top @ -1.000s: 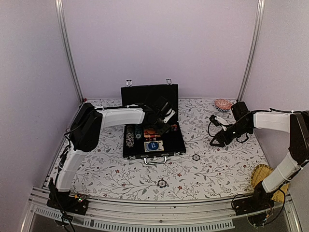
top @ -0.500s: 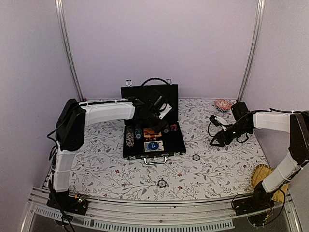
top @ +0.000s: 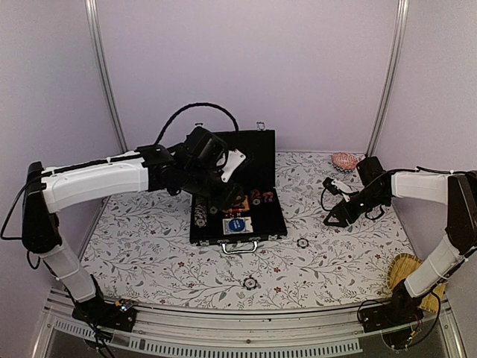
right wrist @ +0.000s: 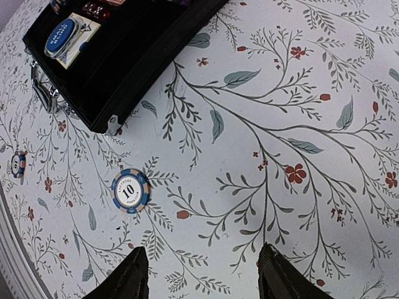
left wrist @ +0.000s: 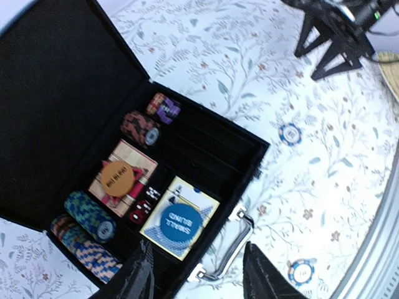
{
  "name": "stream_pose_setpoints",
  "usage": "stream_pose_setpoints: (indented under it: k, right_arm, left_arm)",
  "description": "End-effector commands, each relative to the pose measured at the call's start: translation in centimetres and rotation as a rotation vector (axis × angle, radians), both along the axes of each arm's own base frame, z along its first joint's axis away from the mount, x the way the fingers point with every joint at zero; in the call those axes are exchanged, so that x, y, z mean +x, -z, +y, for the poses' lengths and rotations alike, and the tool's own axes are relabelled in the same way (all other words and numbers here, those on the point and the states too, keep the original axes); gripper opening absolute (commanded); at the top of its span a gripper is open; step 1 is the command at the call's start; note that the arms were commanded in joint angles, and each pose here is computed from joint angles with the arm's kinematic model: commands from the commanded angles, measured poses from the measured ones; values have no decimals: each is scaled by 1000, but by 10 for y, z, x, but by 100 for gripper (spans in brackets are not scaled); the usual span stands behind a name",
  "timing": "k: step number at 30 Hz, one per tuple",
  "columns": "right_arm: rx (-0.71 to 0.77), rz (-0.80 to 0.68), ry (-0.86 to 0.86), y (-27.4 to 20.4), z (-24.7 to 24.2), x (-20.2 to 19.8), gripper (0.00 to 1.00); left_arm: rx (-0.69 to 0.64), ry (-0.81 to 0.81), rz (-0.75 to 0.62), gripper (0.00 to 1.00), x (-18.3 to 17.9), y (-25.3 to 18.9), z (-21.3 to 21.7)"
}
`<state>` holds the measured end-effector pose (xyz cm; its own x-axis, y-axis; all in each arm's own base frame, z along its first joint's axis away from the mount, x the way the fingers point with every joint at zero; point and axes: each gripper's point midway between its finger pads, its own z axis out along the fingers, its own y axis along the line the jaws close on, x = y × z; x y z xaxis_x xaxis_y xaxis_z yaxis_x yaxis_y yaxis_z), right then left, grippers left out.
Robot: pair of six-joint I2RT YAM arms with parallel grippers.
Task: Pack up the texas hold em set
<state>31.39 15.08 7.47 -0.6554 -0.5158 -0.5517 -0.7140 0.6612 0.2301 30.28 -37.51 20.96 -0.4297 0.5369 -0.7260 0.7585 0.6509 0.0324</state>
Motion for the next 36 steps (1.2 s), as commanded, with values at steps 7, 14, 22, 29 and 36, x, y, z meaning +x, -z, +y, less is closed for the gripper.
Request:
stream_pose_setpoints:
  k: [7,14,22,29,36]
  right_arm:
    - [3,-27,-78,-12,21,5,61]
    - [3,-11,-86,-7,22,0,61]
    - [14,-17,-93,-8,22,-7,61]
    - [23,-13,-96,-9,23,-8,61]
    - [20,-8,-97,-7,23,-8,61]
  left_arm:
    - [127,204,274,48,-112,66,9]
    - [346,337,433,49,-166,118,-2]
    - [489,382,417,51,-176,149,-13]
    - [506,390,418,53,-174,165,-21]
    - [521,401,397,59,-169,176,-28]
